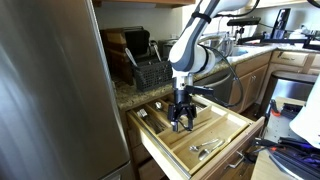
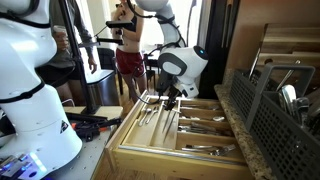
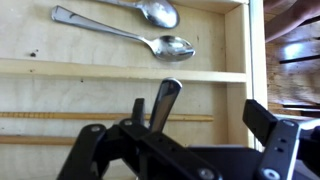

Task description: Take the spoon from the utensil holder and put it in the drawer with the other spoons

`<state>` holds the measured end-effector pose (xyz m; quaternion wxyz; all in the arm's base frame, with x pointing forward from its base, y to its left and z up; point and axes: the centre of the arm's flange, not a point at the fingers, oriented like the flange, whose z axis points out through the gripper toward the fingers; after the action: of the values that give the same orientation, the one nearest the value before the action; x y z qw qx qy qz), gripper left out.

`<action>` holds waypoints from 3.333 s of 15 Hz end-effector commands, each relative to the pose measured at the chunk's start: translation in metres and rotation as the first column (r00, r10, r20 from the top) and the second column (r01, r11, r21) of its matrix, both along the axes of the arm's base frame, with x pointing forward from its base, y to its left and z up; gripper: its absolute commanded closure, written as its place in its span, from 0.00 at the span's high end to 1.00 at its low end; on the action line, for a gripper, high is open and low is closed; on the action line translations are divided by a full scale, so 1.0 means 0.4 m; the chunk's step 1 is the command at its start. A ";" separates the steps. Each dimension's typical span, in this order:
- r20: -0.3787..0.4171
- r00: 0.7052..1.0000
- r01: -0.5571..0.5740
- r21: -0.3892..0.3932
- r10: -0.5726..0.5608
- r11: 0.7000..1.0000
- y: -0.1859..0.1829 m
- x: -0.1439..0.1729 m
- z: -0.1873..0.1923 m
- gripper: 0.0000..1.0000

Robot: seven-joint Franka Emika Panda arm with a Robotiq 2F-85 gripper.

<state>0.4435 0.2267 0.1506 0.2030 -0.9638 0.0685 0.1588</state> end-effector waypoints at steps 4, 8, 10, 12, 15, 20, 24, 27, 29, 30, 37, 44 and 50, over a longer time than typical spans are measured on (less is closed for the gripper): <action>0.019 0.999 0.029 -0.009 -0.029 1.000 0.001 -0.028 -0.005 0.79; 0.015 0.999 0.051 -0.021 -0.051 0.998 0.001 -0.026 -0.011 1.00; 0.019 0.998 0.059 -0.023 -0.059 0.998 0.000 -0.024 -0.016 1.00; 0.025 0.997 0.069 -0.028 -0.069 0.997 -0.003 -0.022 -0.019 1.00; 0.024 0.996 0.092 -0.048 -0.091 0.995 -0.005 -0.022 -0.024 1.00; 0.010 0.992 0.128 -0.076 -0.128 0.989 -0.005 -0.026 -0.032 1.00; 0.001 0.990 0.143 -0.090 -0.143 0.986 -0.001 -0.030 -0.030 0.67; -0.004 0.988 0.152 -0.096 -0.153 0.984 0.000 -0.033 -0.031 0.51; -0.007 0.987 0.158 -0.098 -0.159 0.983 -0.001 -0.035 -0.032 0.46; -0.008 0.987 0.159 -0.098 -0.161 0.982 -0.002 -0.035 -0.032 0.45; -0.011 0.987 0.161 -0.104 -0.163 0.981 -0.006 -0.039 -0.031 0.43; -0.012 0.986 0.164 -0.109 -0.167 0.980 -0.012 -0.041 -0.030 0.04; -0.017 0.985 0.171 -0.114 -0.174 0.979 -0.013 -0.041 -0.032 0.06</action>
<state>0.4364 0.2214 0.1324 0.1759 -0.9593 0.1523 0.1602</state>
